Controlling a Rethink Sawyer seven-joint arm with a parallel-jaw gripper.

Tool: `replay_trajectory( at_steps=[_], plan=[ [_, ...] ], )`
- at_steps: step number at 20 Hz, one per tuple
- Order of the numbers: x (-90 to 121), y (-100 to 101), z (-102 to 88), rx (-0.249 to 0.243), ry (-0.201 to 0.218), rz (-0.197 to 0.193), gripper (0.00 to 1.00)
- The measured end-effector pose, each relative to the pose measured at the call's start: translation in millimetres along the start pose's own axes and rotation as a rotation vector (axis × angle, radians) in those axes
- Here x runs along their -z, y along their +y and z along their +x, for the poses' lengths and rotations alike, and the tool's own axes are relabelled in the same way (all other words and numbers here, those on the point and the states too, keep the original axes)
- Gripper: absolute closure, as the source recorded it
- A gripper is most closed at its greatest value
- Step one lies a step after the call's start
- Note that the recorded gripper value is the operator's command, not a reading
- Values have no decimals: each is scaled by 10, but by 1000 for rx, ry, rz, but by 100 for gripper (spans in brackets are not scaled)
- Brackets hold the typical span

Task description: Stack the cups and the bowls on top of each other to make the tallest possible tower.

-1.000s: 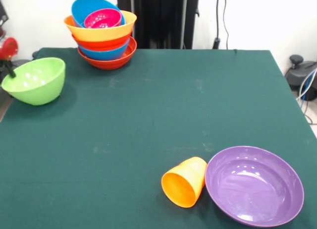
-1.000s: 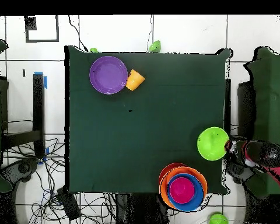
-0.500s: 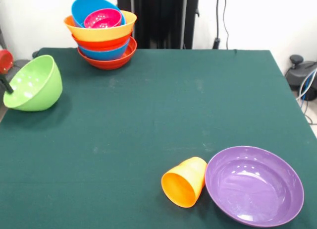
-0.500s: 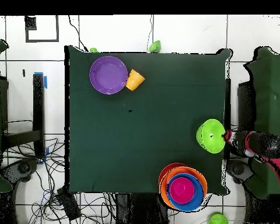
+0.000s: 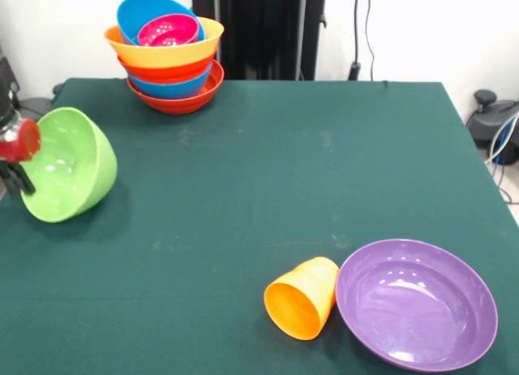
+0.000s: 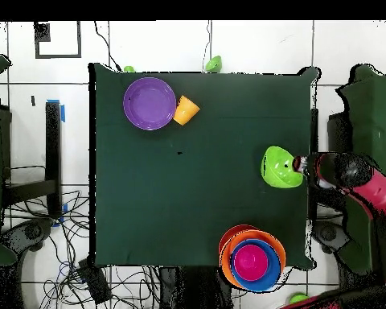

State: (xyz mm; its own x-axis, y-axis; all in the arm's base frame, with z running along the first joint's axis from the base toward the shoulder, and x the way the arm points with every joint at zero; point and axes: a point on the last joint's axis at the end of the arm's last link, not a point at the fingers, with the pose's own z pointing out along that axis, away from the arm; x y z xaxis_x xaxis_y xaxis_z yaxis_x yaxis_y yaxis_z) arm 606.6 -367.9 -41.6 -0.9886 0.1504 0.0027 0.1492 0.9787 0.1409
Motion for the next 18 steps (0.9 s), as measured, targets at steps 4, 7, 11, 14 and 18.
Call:
replay_trajectory(
  at_steps=[4, 7, 11, 14, 18],
  plan=[
    [-6, 257, -180, 57, 12, 18, 100],
    [28, 378, -215, 85, 41, 21, 100],
    [293, 471, -196, 128, 102, 42, 100],
    [571, 453, -137, 150, 116, 74, 100],
    [1009, 341, -14, 165, 105, 123, 100]
  ],
)
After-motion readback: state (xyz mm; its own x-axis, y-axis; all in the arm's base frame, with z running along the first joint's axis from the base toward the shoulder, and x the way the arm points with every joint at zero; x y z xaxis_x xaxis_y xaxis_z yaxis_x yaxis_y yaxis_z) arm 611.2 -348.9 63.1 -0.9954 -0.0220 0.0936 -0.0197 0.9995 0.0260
